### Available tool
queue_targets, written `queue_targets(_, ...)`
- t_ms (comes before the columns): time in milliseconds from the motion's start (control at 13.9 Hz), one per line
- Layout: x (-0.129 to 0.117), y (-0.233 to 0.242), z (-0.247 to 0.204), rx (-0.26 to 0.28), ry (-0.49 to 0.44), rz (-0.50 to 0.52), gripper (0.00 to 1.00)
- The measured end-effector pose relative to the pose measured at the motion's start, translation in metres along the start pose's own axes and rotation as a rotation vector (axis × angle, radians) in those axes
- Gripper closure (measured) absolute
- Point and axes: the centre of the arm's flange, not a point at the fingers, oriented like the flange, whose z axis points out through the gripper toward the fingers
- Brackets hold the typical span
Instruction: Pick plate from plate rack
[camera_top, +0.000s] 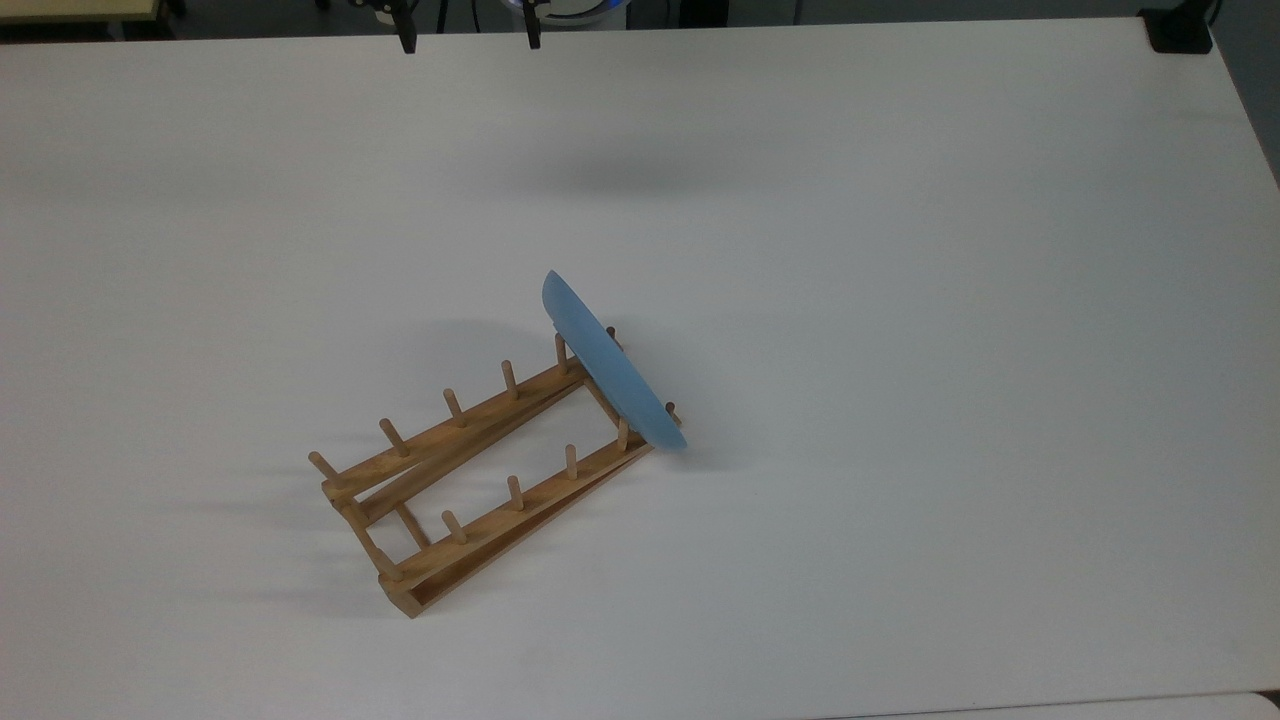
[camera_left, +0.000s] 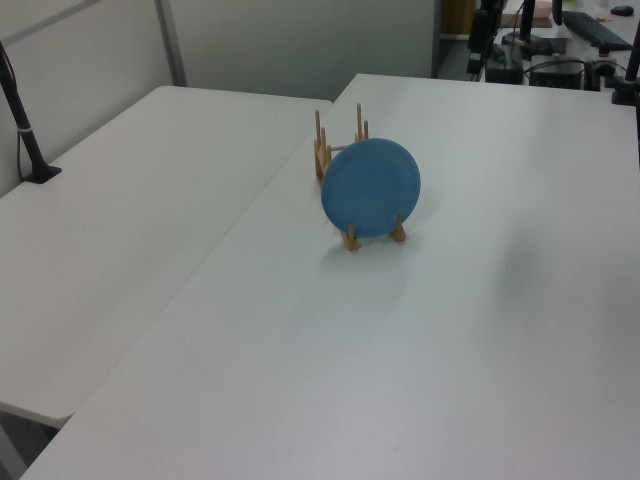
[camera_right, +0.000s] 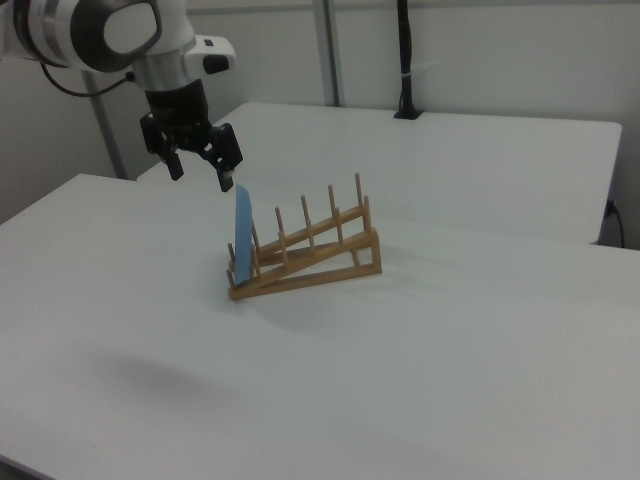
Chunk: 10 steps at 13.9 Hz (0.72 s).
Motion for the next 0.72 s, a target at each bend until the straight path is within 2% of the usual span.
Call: queue_targets(721,0.0002,-0.0029,0.0002,0.000,0.000,0.024,0.00)
